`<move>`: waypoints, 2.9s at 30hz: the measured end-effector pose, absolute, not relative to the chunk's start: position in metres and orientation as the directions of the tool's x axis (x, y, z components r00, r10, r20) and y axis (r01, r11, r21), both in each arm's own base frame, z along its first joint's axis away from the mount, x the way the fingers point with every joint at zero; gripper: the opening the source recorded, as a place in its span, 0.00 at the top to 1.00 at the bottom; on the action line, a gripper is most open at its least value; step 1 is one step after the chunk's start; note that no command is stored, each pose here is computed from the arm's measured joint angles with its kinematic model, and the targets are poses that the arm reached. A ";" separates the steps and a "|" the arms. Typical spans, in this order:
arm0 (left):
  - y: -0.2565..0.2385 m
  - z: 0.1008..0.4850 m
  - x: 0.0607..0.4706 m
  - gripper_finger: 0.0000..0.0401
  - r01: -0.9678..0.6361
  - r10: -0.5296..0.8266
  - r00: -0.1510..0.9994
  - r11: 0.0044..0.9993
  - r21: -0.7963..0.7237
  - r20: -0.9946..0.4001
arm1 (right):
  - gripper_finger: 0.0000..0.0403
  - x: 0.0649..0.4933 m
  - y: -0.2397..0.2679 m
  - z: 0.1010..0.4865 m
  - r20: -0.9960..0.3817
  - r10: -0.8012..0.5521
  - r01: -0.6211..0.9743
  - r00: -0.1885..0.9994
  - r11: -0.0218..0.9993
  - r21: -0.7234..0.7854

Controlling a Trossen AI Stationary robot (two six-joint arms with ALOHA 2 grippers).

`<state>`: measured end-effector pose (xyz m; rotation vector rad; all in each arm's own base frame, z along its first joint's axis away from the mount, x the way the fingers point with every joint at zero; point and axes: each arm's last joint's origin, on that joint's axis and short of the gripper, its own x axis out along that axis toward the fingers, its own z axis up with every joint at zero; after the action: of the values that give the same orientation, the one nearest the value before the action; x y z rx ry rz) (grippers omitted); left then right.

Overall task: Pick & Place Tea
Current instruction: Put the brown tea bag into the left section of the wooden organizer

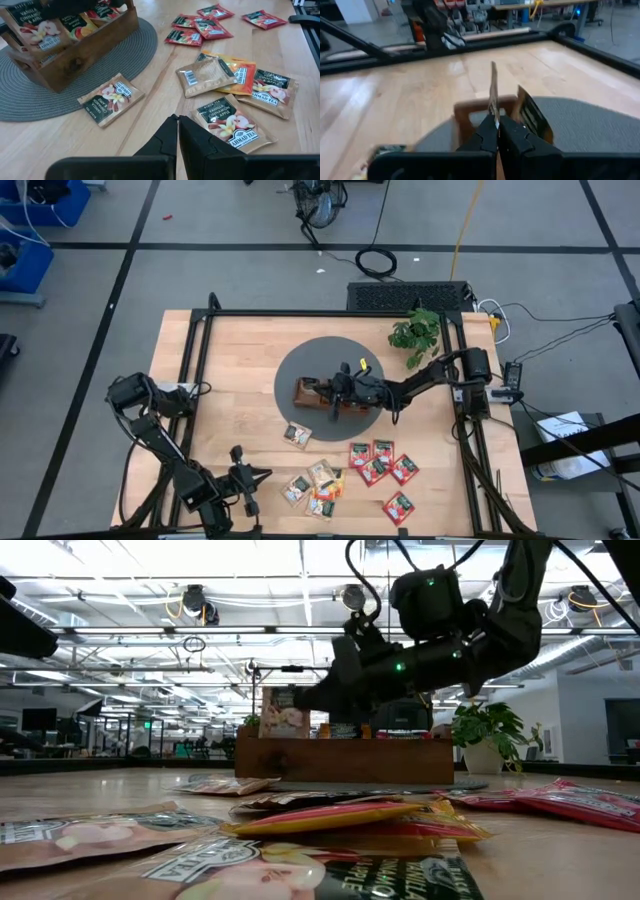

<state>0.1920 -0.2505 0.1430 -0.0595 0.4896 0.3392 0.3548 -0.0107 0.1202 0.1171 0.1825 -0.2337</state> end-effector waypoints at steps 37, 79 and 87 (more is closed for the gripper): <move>-0.242 0.143 0.203 0.95 -0.379 0.341 0.814 0.925 0.014 -0.470 | 0.80 0.353 -0.028 0.115 -0.294 -0.169 0.194 0.941 0.979 0.058; -0.218 0.145 0.239 0.95 -0.409 0.379 0.783 0.911 0.051 -0.492 | 1.00 0.370 -0.023 0.140 -0.382 0.092 -0.059 0.919 0.994 0.097; -0.226 0.145 0.230 0.95 -0.374 0.352 0.794 0.926 0.058 -0.496 | 1.00 0.381 -0.042 0.138 -0.396 -0.073 0.101 0.915 0.994 0.050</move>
<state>0.2300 -0.2264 0.1447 -0.0435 0.5248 0.3905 0.3815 -0.0421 0.1385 0.0703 0.4043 -0.0895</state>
